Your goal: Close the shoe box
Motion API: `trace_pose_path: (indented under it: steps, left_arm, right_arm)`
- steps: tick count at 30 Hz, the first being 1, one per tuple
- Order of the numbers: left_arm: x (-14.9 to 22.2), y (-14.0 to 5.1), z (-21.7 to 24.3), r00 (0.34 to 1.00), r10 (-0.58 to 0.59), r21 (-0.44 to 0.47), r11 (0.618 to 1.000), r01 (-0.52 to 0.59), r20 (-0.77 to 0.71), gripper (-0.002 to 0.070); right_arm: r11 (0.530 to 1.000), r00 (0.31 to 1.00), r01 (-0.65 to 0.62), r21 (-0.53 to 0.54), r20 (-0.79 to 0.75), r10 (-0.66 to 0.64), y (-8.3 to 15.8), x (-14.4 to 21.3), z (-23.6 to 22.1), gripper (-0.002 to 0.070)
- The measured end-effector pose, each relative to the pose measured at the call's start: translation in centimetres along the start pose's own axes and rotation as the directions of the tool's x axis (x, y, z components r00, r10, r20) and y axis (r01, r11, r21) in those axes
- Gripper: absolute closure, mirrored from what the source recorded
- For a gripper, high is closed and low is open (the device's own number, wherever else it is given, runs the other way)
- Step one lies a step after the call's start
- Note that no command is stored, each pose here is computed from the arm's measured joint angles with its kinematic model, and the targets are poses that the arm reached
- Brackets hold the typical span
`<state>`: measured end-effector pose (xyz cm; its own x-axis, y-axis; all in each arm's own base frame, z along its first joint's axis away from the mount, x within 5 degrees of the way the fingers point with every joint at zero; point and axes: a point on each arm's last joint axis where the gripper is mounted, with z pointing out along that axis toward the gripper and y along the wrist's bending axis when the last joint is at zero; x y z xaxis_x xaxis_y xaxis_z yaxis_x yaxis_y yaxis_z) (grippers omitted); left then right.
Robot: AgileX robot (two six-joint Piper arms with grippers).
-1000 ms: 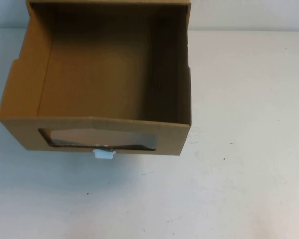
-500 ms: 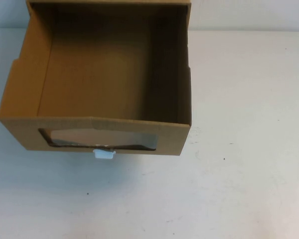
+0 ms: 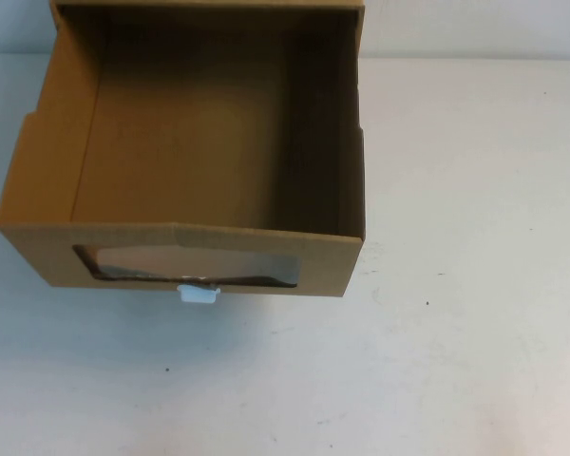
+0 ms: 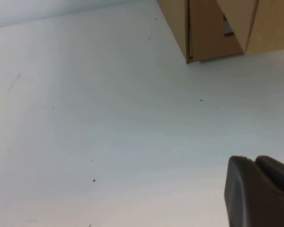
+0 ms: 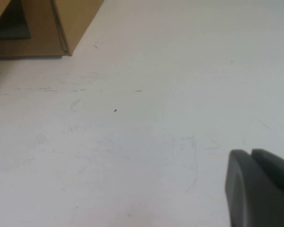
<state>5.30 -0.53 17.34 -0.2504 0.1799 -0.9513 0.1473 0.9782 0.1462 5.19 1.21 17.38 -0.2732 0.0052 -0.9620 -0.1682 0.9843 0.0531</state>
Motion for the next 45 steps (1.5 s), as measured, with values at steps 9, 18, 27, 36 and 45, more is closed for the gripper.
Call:
trace_pose_path:
  steps: [9,18,27,36,45]
  left_arm:
    - [-1.6,-0.3,-0.1,0.909,-0.39,0.094,0.92,0.379,0.15,0.0677]
    - [-3.7,0.4,-0.8,0.789,-0.538,0.159,0.842,0.515,0.297,0.0677]
    - [-16.0,1.0,-0.3,0.918,-0.395,0.163,0.909,0.385,0.038,0.0677]
    - [-30.4,1.7,9.0,0.991,-0.105,0.302,0.945,0.127,-0.086,0.0677]
    - [-35.2,1.1,19.6,0.984,-0.008,0.449,0.889,0.089,-0.18,0.0677]
  right_arm:
    - [1.0,1.0,0.0,0.0,0.0,0.0,0.0,0.0,0.0,0.0687]
    - [1.0,1.0,0.0,0.0,0.0,0.0,0.0,0.0,0.0,0.0687]
    - [1.0,1.0,0.0,0.0,0.0,0.0,0.0,0.0,0.0,0.0687]
    - [1.0,1.0,0.0,0.0,0.0,0.0,0.0,0.0,0.0,0.0687]
    - [1.0,1.0,0.0,0.0,0.0,0.0,0.0,0.0,0.0,0.0687]
